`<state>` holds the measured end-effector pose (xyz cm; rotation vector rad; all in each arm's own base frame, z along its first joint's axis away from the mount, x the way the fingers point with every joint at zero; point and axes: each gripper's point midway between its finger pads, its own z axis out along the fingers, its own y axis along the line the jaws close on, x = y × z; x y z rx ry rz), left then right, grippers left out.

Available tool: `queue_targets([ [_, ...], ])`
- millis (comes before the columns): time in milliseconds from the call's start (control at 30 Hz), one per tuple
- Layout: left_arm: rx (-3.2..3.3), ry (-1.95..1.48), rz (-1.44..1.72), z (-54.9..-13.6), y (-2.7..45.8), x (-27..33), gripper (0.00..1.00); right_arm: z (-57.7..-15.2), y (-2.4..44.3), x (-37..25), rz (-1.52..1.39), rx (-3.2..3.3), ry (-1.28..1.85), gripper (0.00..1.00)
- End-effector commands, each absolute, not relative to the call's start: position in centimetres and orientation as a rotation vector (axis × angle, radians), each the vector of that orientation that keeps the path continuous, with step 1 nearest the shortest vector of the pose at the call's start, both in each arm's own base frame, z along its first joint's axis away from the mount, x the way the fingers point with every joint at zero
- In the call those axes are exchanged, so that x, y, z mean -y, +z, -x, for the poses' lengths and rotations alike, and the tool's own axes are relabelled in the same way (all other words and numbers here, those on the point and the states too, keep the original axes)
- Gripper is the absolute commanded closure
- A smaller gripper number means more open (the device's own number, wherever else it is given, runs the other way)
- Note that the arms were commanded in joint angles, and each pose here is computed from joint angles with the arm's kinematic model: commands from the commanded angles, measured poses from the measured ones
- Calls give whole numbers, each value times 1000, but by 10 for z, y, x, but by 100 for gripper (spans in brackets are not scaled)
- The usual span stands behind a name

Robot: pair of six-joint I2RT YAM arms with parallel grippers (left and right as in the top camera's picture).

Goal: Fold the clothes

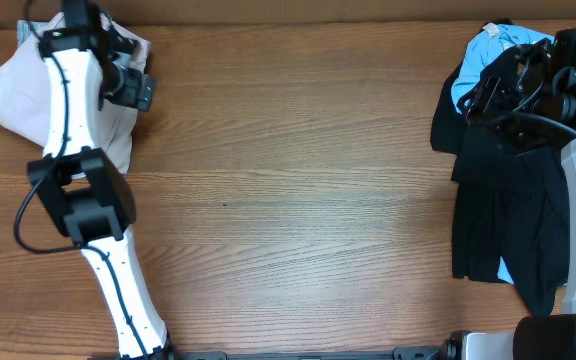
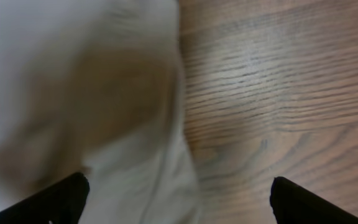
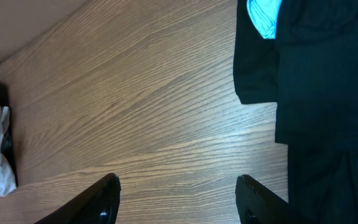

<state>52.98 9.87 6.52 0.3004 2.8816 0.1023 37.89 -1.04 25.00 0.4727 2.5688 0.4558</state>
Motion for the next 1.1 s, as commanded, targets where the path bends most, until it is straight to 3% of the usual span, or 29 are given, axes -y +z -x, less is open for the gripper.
queue_targets([
  [0, -2942, 223, -376, -527, 38, -97, 10, -380, 246, 12, -474, -2575, 443, 37],
  [233, -2918, 541, -136, -534, 42, -125, 26, -380, 246, 12, -474, -2575, 442, 37],
  [433, -2914, 517, -111, -535, 41, -123, 50, -380, 246, 12, -474, -2574, 442, 37],
  [600, -2931, 440, -125, -537, 25, -115, 55, -380, 246, 12, -473, -2575, 442, 37],
  [933, -2909, 439, -81, -544, 20, -116, 94, -383, 248, 13, -468, -2560, 441, 37],
  [1067, -2893, 453, 13, -545, 25, -119, 96, -383, 248, 13, -468, -2561, 441, 37],
])
